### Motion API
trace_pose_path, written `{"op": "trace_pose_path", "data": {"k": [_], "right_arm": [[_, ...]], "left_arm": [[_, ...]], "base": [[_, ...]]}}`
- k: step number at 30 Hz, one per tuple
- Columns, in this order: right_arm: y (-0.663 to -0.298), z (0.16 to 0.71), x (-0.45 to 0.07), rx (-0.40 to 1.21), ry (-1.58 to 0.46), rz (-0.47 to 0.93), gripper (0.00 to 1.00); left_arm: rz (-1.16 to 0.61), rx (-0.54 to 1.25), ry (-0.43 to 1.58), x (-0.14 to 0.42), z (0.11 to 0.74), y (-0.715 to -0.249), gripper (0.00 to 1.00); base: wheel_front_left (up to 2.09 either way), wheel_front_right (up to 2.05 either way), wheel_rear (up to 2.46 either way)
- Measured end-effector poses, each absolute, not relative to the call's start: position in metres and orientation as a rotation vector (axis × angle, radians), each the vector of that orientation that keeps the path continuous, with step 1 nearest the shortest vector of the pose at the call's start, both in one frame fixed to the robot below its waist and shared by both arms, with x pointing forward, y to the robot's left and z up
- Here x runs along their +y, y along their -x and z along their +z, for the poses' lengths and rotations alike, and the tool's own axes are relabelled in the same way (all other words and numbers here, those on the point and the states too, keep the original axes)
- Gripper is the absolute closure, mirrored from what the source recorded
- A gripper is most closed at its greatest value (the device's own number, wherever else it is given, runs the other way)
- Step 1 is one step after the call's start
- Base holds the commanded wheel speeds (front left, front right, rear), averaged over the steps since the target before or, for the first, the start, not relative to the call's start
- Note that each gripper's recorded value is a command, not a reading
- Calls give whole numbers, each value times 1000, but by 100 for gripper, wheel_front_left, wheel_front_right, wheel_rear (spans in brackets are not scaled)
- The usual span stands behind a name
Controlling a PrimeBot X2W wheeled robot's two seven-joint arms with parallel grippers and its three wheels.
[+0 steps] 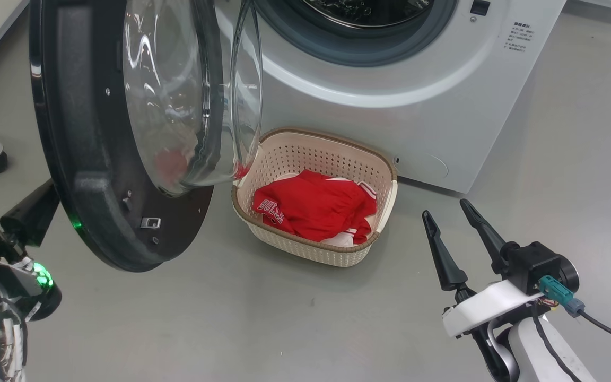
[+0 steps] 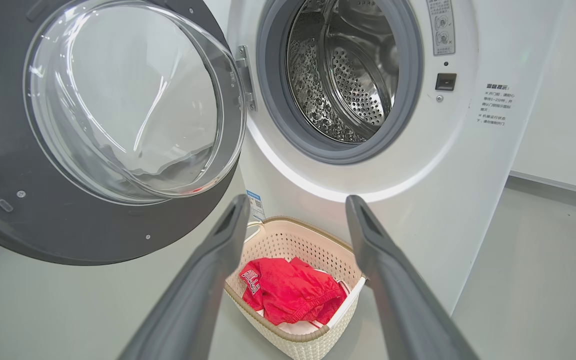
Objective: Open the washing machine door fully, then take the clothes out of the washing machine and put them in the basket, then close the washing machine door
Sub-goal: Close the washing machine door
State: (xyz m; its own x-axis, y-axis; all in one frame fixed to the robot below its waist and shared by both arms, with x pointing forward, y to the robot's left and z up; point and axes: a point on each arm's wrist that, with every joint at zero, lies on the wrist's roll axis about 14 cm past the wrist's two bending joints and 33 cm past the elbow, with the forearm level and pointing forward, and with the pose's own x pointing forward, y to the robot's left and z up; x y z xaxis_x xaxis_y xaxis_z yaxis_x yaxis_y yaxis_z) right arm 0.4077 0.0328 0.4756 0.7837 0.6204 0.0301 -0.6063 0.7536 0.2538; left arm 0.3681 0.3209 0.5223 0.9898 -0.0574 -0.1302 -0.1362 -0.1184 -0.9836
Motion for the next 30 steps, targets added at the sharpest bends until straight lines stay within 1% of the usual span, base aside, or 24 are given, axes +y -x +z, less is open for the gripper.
{"op": "trace_pose_path", "data": {"k": [6,16,21,30], "right_arm": [[-408,477,31,53,-255,666,0],[-404,477,29,55,-250,664,0],[-403,475,23,61,-251,646,0],[-405,470,4,69,-249,589,0]], "left_arm": [[-37,190,1716,304,530,-368,100],[-106,234,1747,287,530,-366,100],[-162,260,1776,270,531,-375,100],[-256,357,1793,228,527,-393,100]], "base": [[0,0,0],[0,0,0],[0,0,0],[0,0,0]]}}
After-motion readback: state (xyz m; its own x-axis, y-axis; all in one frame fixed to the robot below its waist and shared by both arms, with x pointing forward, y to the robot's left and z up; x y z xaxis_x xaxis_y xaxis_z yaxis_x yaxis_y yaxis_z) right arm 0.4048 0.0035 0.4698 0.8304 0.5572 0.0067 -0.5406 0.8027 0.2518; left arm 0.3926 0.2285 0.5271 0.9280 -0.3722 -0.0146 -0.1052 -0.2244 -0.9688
